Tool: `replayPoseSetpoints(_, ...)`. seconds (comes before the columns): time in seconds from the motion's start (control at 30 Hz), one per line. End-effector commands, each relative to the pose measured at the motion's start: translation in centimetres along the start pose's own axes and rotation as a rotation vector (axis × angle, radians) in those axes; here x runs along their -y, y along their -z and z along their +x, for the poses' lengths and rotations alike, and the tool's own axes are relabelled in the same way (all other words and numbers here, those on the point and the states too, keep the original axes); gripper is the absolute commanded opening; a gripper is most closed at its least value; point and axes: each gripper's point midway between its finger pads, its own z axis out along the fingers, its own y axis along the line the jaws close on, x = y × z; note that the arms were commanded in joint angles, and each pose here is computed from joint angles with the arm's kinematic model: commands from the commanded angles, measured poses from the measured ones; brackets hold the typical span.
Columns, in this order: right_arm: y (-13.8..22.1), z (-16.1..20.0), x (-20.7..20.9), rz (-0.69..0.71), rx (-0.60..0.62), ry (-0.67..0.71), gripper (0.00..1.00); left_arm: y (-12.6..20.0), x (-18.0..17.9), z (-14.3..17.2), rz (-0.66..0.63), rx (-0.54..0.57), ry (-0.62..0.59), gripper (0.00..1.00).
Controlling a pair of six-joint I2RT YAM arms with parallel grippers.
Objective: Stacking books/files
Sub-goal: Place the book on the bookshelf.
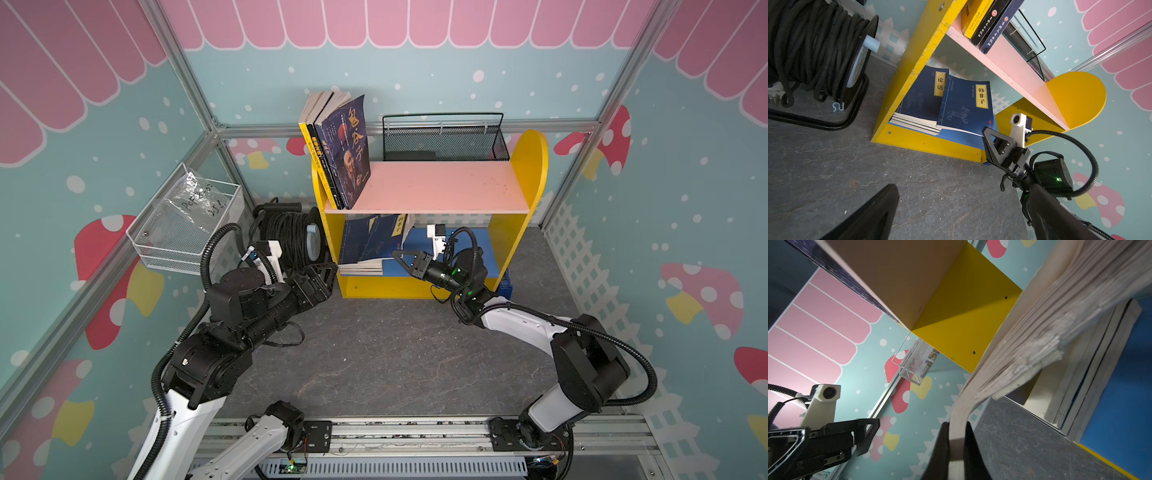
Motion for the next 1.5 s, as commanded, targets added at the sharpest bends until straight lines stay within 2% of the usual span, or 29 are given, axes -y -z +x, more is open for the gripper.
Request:
replayPoseSetpoints(0.0,-1.1,-0.4,-0.6,-0.023,0.001,0.051,0.00,1.0,-0.9,-0.1,-0.036,0.016,-0.003,0.99)
replayPoseSetpoints(0.23,-2.3,1.9,5.1,0.174,-0.065,-0.005,0.00,1.6,-1.6,0.2,-0.049,0.029,0.014,0.99)
replayPoseSetpoints(0.37,-3.3,2.8,6.7,0.191,-0.092,-0.051,0.00,1.6,-1.5,0.2,-0.048,0.027,0.016,0.99)
replayPoseSetpoints(0.83,-5.6,2.5,7.9,0.210,-0.077,-0.098,0.00,2.2,-2.5,1.2,-0.055,0.023,0.046,0.99)
replayPoseSetpoints(0.87,-5.9,3.4,9.3,0.232,-0.093,-0.113,0.00,2.2,-2.6,1.3,-0.059,0.021,0.045,0.99)
replayPoseSetpoints(1.0,-6.6,4.0,9.5,0.248,-0.111,-0.123,0.00,2.5,-2.9,1.4,-0.070,0.028,0.044,0.99)
replayPoseSetpoints(1.47,-6.4,3.9,10.0,0.282,-0.083,-0.129,0.00,2.7,-3.2,1.6,-0.077,0.023,0.047,0.99)
